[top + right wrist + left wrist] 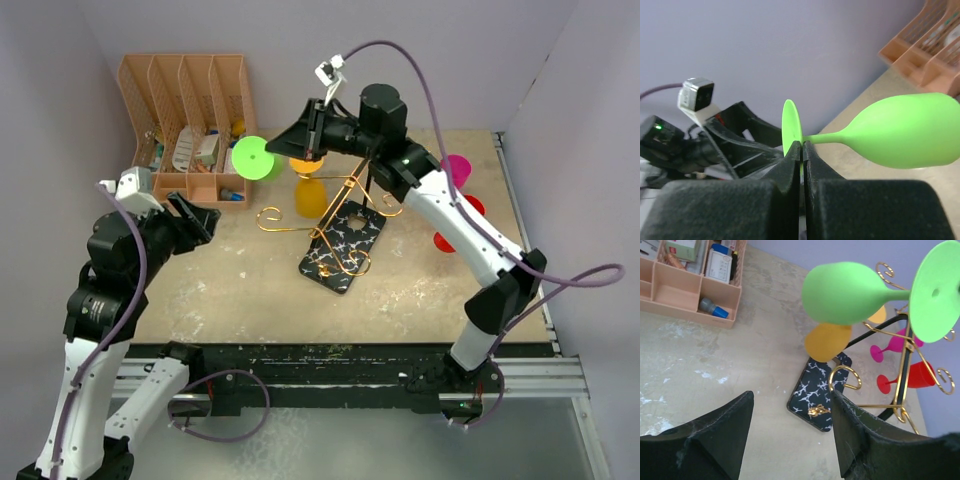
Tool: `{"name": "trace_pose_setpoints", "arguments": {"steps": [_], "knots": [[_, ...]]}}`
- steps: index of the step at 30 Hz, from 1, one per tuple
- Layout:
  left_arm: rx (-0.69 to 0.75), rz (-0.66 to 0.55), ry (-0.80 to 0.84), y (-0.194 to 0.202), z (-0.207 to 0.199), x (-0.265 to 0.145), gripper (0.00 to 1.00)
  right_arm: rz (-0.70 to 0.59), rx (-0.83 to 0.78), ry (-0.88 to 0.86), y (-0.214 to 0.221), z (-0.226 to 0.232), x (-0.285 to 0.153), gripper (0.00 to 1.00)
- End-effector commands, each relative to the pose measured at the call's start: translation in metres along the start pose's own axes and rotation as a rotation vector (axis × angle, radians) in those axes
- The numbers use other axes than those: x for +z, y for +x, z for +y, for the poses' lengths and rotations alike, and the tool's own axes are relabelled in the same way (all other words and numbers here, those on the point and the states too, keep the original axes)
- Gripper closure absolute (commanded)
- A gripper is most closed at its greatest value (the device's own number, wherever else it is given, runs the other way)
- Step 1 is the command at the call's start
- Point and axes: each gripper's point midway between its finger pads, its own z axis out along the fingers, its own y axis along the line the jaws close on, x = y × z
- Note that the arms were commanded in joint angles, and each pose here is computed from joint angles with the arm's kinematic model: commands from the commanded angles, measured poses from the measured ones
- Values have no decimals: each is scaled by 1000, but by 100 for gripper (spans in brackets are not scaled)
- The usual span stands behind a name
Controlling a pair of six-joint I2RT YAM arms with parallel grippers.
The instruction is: Take the wine glass off the wine glass rack
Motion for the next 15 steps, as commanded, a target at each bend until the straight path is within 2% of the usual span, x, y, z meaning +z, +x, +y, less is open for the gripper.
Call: {"name": "trace_pose_setpoints", "arguments": {"steps": [1,8,15], "knots": [[-62,-28,176,-18,-41,-13,33,-208,-405,13,-64,78,-63,100],[-184,60,520,-23,-110,-14,27,-374,-737,199,-77,112,-152,100],[-373,216,839,-36,-168,-15,25,-358,-877,388,-56,100,-213,100]]}}
